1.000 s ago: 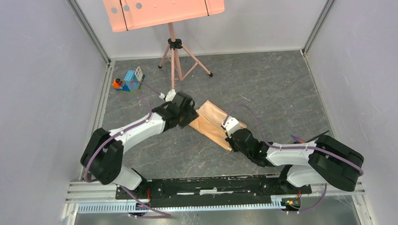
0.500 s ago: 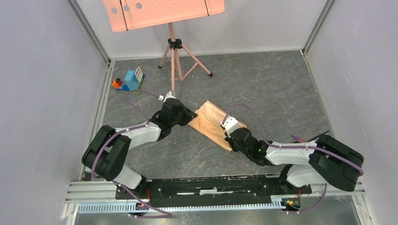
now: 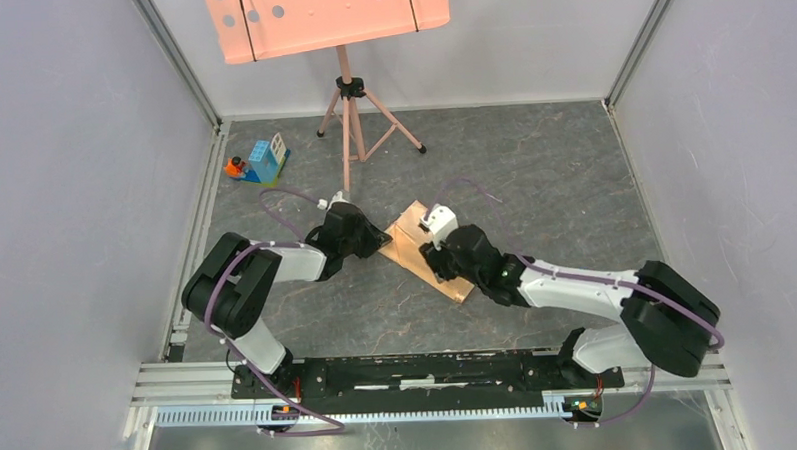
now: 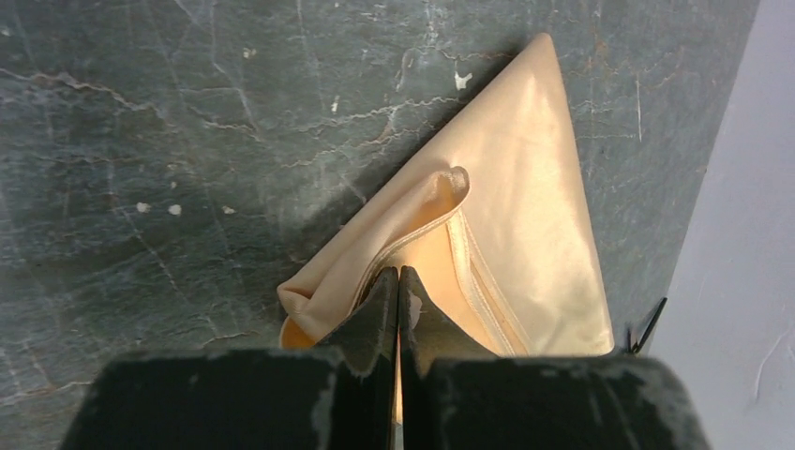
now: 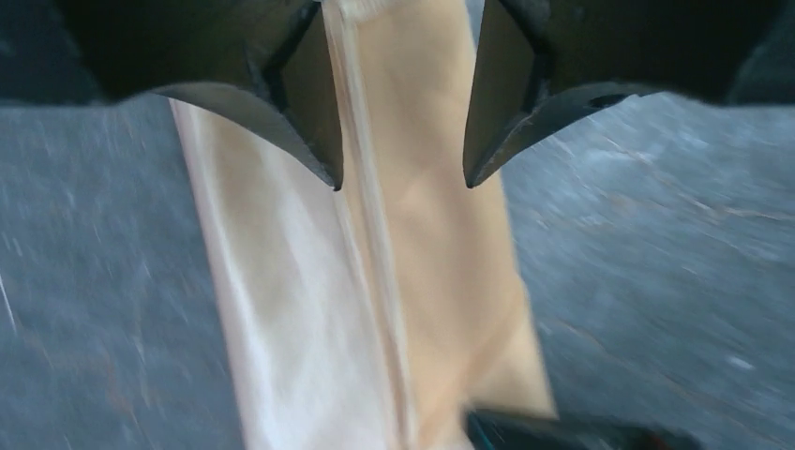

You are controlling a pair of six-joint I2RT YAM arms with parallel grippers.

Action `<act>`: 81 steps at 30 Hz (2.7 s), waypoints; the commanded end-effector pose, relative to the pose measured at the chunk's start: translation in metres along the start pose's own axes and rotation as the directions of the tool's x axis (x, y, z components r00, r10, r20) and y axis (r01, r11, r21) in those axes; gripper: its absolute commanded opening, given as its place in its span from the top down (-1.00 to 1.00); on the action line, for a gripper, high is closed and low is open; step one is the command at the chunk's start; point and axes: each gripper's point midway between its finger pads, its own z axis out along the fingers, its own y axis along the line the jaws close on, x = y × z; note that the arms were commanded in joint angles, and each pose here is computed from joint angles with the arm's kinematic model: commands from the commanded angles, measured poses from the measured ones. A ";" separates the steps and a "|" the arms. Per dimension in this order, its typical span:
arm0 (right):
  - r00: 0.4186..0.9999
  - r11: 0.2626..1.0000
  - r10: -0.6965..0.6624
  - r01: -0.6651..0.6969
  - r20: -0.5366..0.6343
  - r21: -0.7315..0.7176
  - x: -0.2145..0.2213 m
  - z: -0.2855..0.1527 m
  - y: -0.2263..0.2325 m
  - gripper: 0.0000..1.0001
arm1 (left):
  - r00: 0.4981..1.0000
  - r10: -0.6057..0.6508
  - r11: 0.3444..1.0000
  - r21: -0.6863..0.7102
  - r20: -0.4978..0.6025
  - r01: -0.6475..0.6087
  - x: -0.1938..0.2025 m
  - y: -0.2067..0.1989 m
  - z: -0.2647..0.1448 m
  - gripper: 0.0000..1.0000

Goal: Fold the napkin into a case and place the utensils inside
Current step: Fold the lower triangle-folded napkin at the center of the board, then smooth out the 2/3-rectangle-folded napkin at the center of the board, then move the right arm to the center of the board with the 2/3-rectangle-folded napkin.

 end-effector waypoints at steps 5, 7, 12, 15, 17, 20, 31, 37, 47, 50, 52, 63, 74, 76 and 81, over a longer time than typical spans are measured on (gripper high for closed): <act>0.986 0.773 0.167 -0.116 0.023 -0.623 -0.069 0.037 0.097 -0.27 | 0.999 0.033 0.999 0.010 0.000 -0.033 -0.003 0.004 0.003 0.95; 0.976 0.689 0.217 -0.167 -0.019 -0.705 -0.072 0.045 0.107 -0.30 | 0.999 0.033 0.999 0.003 -0.001 -0.033 -0.004 0.007 0.003 0.95; 0.958 0.613 0.270 -0.246 -0.094 -0.750 -0.058 0.065 0.105 -0.34 | 0.999 0.030 0.999 0.013 -0.016 -0.030 -0.002 0.006 0.006 0.95; 0.937 0.573 0.308 -0.321 -0.165 -0.755 -0.043 0.071 0.101 -0.28 | 1.000 0.021 1.000 0.008 -0.020 -0.021 0.000 0.009 0.007 0.95; 0.926 0.575 0.323 -0.357 -0.196 -0.737 -0.029 0.071 0.096 -0.27 | 1.000 0.016 1.000 -0.005 -0.020 -0.016 -0.001 0.013 0.007 0.95; 0.912 0.566 0.341 -0.392 -0.227 -0.725 -0.013 0.065 0.091 -0.25 | 1.000 0.005 1.000 -0.026 -0.027 -0.006 0.000 0.021 0.009 0.95; 0.892 0.530 0.363 -0.436 -0.270 -0.727 0.025 0.013 0.082 -0.19 | 0.999 -0.007 0.999 -0.051 -0.044 0.005 -0.001 0.035 0.014 0.95; 0.893 0.545 0.349 -0.439 -0.282 -0.714 0.048 -0.012 0.075 -0.18 | 0.999 -0.006 0.998 -0.055 -0.048 0.004 0.000 0.037 0.015 0.95; 0.863 0.569 0.385 -0.502 -0.328 -0.651 0.090 -0.049 0.063 -0.17 | 0.999 0.021 0.999 -0.049 -0.049 -0.024 -0.003 0.033 0.016 0.95; 0.867 0.602 0.371 -0.497 -0.332 -0.625 0.098 -0.056 0.059 -0.17 | 0.998 0.040 0.999 -0.028 -0.057 -0.041 -0.004 0.026 0.015 0.95; 0.872 0.639 0.353 -0.490 -0.340 -0.593 0.099 -0.058 0.053 -0.18 | 0.996 0.055 0.998 -0.001 -0.068 -0.056 -0.005 0.017 0.013 0.93; 0.928 0.862 0.314 -0.368 -0.203 -0.350 0.025 -0.012 -0.017 0.05 | 0.980 0.181 0.978 0.120 -0.086 -0.170 -0.024 -0.046 -0.041 0.00; 0.908 0.899 0.371 -0.404 -0.195 -0.170 0.039 0.007 -0.030 0.54 | 0.975 0.211 0.972 0.117 -0.071 -0.202 -0.013 -0.038 -0.108 -0.16; 0.903 0.903 0.387 -0.412 -0.186 -0.120 0.045 0.006 -0.031 0.57 | 0.976 0.207 0.973 0.120 -0.068 -0.198 -0.010 -0.036 -0.116 -0.17; 0.892 0.901 0.421 -0.432 -0.162 -0.040 0.057 0.002 -0.025 0.59 | 0.974 0.218 0.970 0.124 -0.059 -0.209 -0.008 -0.035 -0.131 -0.18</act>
